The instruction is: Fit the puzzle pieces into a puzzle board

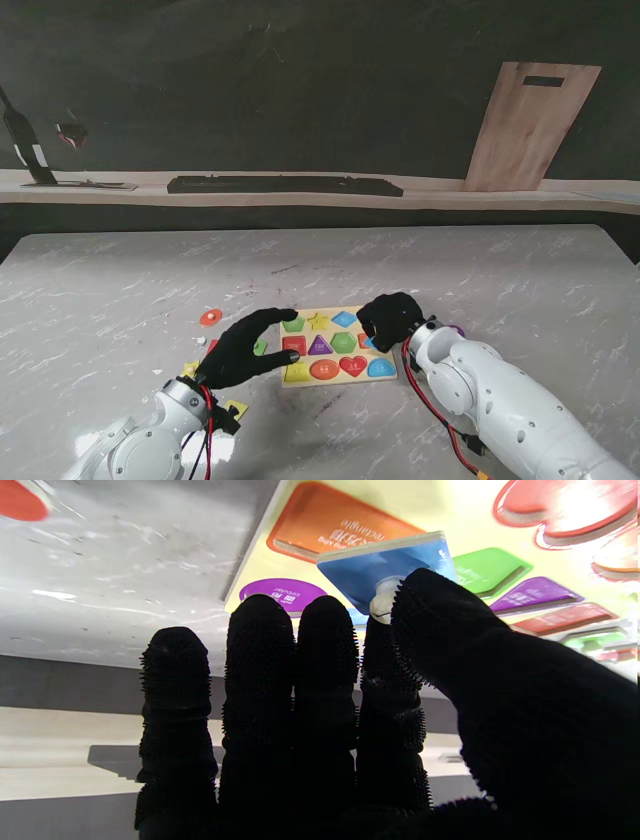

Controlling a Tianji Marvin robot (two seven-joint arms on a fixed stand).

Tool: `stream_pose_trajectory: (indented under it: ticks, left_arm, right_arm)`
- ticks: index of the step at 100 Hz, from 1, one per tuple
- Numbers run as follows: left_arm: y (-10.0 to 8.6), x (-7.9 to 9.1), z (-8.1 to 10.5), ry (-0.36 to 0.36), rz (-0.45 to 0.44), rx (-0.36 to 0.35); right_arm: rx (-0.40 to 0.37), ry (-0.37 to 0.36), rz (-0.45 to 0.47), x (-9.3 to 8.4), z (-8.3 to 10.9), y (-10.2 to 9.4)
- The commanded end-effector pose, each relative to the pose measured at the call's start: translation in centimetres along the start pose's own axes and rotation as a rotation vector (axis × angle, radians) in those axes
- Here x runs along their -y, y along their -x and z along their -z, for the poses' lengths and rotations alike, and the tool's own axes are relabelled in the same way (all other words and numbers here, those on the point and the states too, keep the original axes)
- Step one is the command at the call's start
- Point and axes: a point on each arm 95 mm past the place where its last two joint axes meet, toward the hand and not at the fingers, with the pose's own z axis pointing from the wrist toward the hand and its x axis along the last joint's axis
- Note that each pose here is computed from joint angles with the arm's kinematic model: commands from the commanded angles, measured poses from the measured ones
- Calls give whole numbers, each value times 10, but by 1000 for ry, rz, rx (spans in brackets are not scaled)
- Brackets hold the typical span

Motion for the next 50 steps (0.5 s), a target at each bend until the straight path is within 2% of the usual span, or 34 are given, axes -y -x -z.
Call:
stream_pose_trajectory:
  ticks: [1, 29, 50]
  left_arm:
    - [-2, 0, 1, -7, 4, -7]
    - [-1, 1, 1, -13, 4, 0]
    - [1, 1, 0, -17, 2, 10]
  right_arm:
    - [-1, 20, -2, -8, -12, -4]
    - [7, 27, -4, -12, -51, -3]
    - [13, 30, -12, -14, -73, -3]
